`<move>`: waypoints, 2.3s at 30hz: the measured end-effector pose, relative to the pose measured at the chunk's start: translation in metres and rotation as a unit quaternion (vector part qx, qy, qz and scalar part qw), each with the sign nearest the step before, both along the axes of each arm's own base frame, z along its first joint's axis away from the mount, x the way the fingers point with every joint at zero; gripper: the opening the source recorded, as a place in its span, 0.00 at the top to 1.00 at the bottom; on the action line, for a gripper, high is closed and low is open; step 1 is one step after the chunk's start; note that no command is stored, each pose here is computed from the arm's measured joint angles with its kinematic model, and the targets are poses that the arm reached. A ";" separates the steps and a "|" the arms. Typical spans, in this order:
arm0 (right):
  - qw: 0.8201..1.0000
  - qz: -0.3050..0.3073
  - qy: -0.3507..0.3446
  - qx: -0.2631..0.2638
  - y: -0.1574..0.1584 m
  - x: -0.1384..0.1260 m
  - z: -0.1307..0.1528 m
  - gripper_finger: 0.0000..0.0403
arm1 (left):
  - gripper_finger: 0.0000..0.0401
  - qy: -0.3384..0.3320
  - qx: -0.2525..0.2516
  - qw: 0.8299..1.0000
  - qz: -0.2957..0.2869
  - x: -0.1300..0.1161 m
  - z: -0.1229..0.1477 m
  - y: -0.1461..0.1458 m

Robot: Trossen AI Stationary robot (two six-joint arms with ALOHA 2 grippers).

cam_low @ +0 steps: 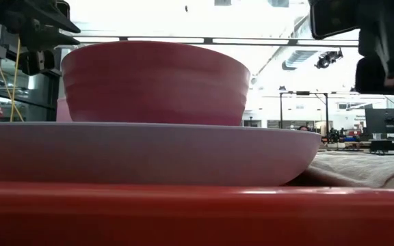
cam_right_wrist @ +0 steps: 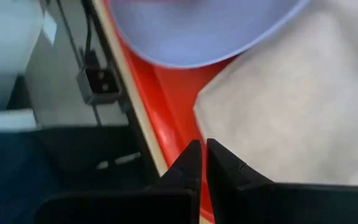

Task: Set up tray
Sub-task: Put the brown table napkin on the red serving tray to the right of the purple plate, then put the blue fork on the brown table napkin

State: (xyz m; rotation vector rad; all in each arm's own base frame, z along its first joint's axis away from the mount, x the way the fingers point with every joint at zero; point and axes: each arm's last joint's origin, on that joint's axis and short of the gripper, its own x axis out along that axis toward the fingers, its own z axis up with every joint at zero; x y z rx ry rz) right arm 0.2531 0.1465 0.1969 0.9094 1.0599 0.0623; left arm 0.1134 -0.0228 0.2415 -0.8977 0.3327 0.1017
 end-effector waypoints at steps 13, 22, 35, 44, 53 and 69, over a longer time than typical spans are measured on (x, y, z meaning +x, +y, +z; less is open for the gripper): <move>0.996 0.062 0.021 -0.063 0.004 0.018 -0.028 1.00 | 0.72 0.002 -0.008 1.000 -0.028 0.000 0.000 -0.002; 0.991 0.092 0.032 -0.096 0.005 0.021 -0.045 1.00 | 0.72 0.002 -0.008 1.000 -0.028 0.000 0.000 -0.002; 0.991 0.044 0.078 -0.097 0.013 0.022 -0.068 1.00 | 0.72 0.003 -0.010 1.000 -0.028 0.000 0.000 -0.002; 0.991 -0.016 0.089 -0.094 0.010 0.023 -0.068 1.00 | 0.72 0.003 -0.012 0.999 -0.037 0.000 0.000 -0.002; 0.991 -0.029 0.096 -0.090 0.001 0.027 -0.069 1.00 | 0.72 0.004 -0.012 0.999 -0.039 0.000 0.000 -0.002; 0.995 -0.011 0.078 -0.052 -0.004 0.019 -0.037 1.00 | 0.72 0.006 -0.011 0.999 -0.039 0.000 -0.001 -0.002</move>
